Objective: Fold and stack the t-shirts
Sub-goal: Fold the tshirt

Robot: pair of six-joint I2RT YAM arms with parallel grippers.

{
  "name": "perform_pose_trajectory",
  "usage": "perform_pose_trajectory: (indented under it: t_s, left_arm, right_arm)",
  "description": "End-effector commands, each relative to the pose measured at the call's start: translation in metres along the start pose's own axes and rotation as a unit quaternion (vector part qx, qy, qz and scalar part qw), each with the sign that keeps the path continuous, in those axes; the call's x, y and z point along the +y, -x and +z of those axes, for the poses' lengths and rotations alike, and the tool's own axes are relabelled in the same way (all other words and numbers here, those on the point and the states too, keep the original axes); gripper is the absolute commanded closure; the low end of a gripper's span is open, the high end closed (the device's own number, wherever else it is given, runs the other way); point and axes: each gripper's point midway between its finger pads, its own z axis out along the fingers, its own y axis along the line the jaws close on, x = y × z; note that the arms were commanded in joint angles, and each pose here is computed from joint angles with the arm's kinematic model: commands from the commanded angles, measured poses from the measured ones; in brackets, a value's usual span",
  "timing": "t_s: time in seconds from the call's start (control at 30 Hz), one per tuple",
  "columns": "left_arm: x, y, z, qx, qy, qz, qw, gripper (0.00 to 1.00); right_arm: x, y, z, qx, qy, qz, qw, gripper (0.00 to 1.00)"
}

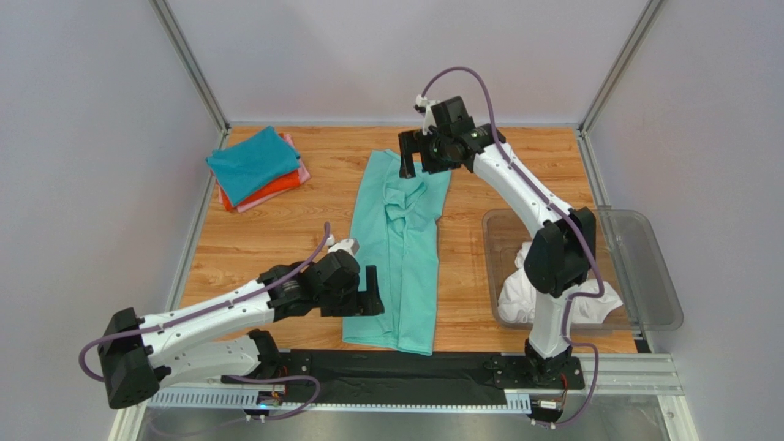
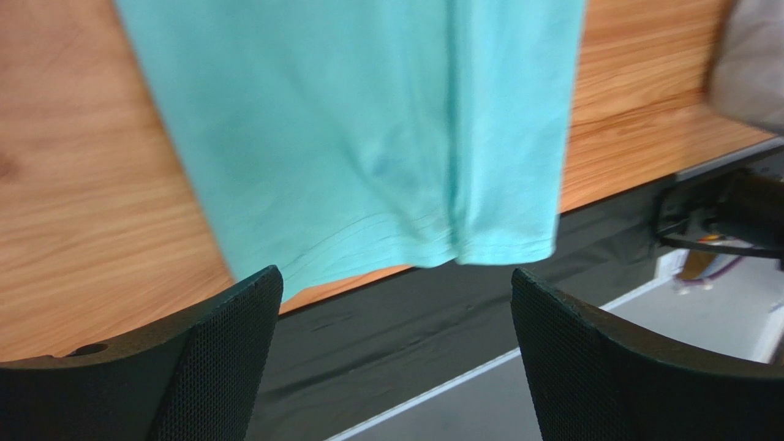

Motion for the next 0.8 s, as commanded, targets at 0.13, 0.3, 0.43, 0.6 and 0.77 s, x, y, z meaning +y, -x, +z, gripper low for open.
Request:
perform_pose_trajectory:
  t_s: [0.13,0.3,0.43,0.6,0.77]
  left_arm:
    - [0.074,-0.051,-0.003,0.041,0.063,-0.009,0.997,0.0]
    - [0.086,-0.059,0.001,0.04,0.07,-0.017,0.997,0.05]
    - [0.085,-0.061,0.009,0.041,0.064,-0.022,0.997,0.17]
    - [0.089,-0.067,0.018,0.056,0.078,-0.019,0.995,0.34]
    - [0.092,-0.07,0.025,0.064,0.085,-0.017,0.994,0.47]
  right_arm:
    - [0.026,-0.111,-0.025,0.033,-0.049,0.083,0.995,0.0]
    - [0.056,-0.162,-0.053,0.014,-0.071,0.071,0.995,0.0]
    - [0.052,-0.216,-0.068,0.009,-0.093,0.094,0.991,0.0]
    - [0.061,-0.256,-0.077,0.015,-0.072,0.127,0.989,0.0]
    - [0.067,-0.273,-0.09,0.014,-0.064,0.121,0.991,0.0]
